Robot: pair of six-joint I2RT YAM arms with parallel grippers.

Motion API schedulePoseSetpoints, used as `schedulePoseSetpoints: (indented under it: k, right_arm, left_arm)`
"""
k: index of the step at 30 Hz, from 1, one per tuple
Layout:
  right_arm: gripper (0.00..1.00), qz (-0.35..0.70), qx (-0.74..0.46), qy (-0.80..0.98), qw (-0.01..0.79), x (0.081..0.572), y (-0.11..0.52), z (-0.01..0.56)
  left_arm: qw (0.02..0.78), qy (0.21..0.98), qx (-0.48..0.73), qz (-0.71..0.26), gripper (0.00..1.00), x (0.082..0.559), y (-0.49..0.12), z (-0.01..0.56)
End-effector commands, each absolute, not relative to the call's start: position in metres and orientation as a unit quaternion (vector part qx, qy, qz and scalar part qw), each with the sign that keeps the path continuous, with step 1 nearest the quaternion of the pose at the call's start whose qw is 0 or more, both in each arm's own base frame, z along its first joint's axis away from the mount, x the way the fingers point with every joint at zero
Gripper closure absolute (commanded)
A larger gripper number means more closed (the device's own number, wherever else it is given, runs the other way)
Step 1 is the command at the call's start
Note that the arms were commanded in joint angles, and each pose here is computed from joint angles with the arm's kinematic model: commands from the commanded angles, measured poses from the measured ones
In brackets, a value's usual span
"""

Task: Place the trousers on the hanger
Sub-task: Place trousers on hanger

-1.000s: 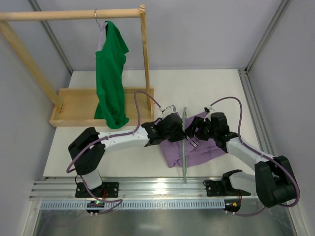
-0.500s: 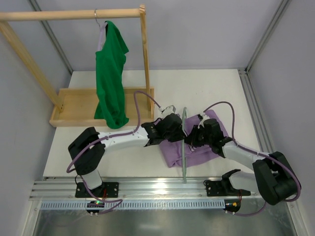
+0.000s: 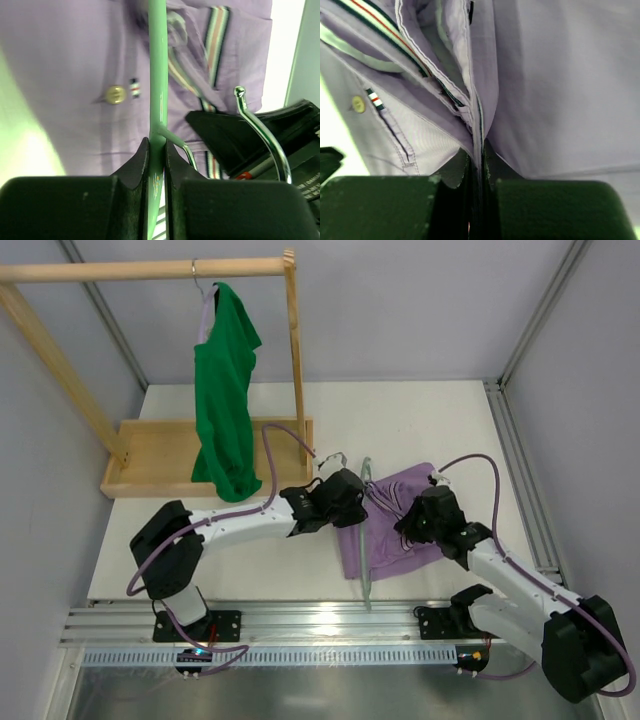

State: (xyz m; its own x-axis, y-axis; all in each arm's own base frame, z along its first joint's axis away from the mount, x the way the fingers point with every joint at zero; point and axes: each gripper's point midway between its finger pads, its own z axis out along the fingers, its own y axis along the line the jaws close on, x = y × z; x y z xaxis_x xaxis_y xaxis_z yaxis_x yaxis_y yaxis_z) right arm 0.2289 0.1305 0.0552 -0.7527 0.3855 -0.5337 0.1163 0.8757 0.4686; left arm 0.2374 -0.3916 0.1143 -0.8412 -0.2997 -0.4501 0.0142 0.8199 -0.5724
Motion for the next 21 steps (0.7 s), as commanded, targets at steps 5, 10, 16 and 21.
schedulePoseSetpoints:
  k: [5, 10, 16, 21]
  right_arm:
    - [0.96, 0.114, 0.215, 0.899, 0.364, 0.244, 0.091, 0.085]
    - [0.96, 0.088, 0.193, 0.888, 0.409, 0.269, 0.083, 0.137]
    - [0.96, 0.036, 0.176, 0.884, 0.431, 0.3, 0.065, 0.156]
    - [0.96, -0.006, 0.204, 0.889, 0.411, 0.322, 0.021, 0.143]
  left_arm:
    - [0.305, 0.942, -0.088, -0.106, 1.0, 0.25, -0.306, 0.082]
    - [0.311, 0.941, -0.073, -0.114, 1.0, 0.249, -0.303, 0.08]
    - [0.302, 0.934, -0.063, -0.181, 1.0, 0.241, -0.322, 0.077]
    - [0.298, 0.939, -0.068, -0.155, 1.0, 0.238, -0.308, 0.065]
